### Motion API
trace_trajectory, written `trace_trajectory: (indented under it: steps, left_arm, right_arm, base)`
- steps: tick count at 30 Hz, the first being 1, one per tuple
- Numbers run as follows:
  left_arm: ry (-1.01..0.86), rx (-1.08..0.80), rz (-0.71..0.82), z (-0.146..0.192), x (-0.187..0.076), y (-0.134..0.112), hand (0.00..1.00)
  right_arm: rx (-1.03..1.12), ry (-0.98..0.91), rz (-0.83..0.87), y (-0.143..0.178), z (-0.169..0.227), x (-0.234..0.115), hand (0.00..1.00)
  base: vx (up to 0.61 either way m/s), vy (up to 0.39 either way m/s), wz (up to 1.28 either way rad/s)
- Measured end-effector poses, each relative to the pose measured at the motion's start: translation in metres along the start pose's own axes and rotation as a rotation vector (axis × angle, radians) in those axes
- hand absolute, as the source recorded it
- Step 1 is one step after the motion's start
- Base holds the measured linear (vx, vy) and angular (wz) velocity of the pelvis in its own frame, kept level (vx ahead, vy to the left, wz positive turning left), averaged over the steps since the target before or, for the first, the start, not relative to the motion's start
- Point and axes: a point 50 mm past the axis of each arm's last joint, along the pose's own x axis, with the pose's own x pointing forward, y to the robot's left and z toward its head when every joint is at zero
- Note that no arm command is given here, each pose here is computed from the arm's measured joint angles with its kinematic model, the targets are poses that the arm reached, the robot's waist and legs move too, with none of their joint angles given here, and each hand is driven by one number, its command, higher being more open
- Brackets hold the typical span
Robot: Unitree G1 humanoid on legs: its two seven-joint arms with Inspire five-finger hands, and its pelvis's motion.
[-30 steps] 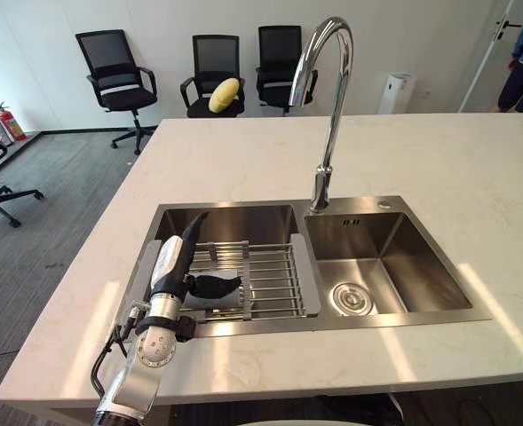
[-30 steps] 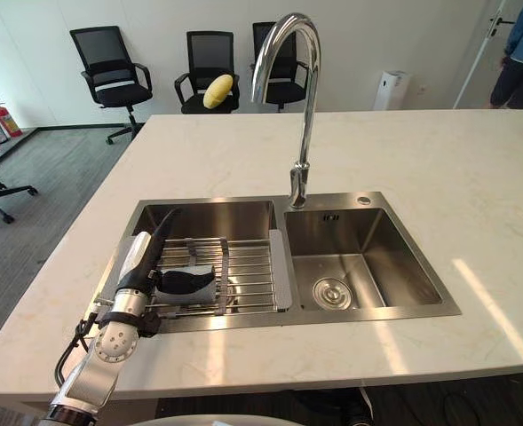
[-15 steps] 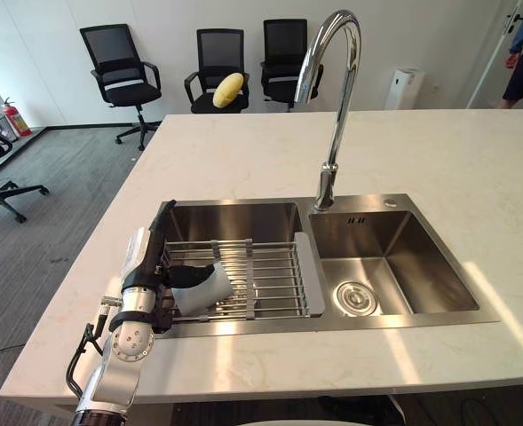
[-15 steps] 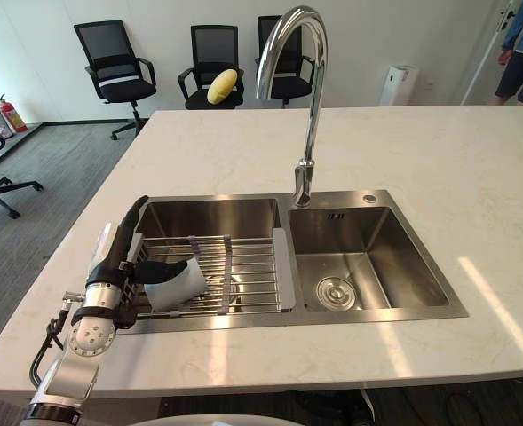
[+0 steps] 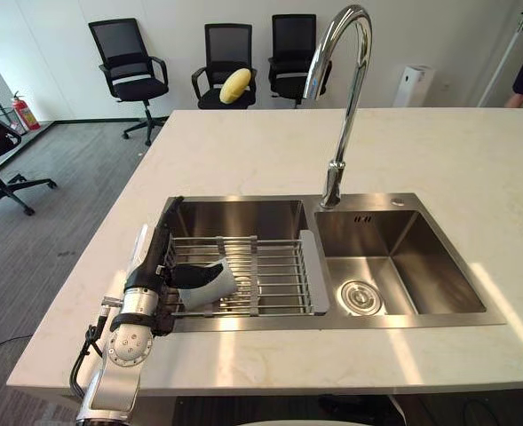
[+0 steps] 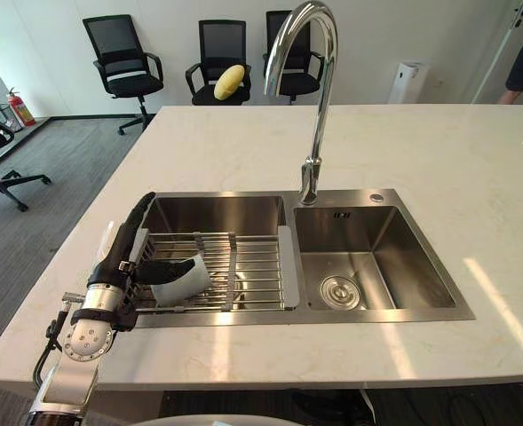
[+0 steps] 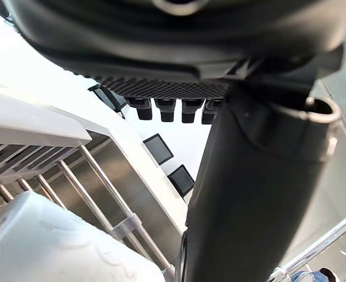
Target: Walk over to the sink, pick up the cup, carry it to the dishwasher, place the cup inside the dishwasher, then close the dishwasher door
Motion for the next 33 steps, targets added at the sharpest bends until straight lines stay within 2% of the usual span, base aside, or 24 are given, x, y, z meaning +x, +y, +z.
trace_trajectory:
  steps: [11,16,33]
  left_arm:
    - [0.066,0.122,-0.069,-0.013,-0.009,-0.006,1.0]
    - [0.122,0.263,-0.13,-0.025,-0.011,-0.007,1.0]
    - [0.134,0.382,-0.195,-0.028,-0.007,-0.001,1.0]
  right_arm:
    - [-0.003,0.005,0.002,-0.001,-0.001,0.0,1.0]
    - [-0.011,0.006,0.018,-0.001,0.0,0.0,1.0]
    - [-0.029,0.0,0.026,-0.006,0.003,0.001,1.0]
  base:
    - [0.0,-0.001,0.04]
    - [0.0,0.0,0.0]
    - [0.0,0.0,0.0]
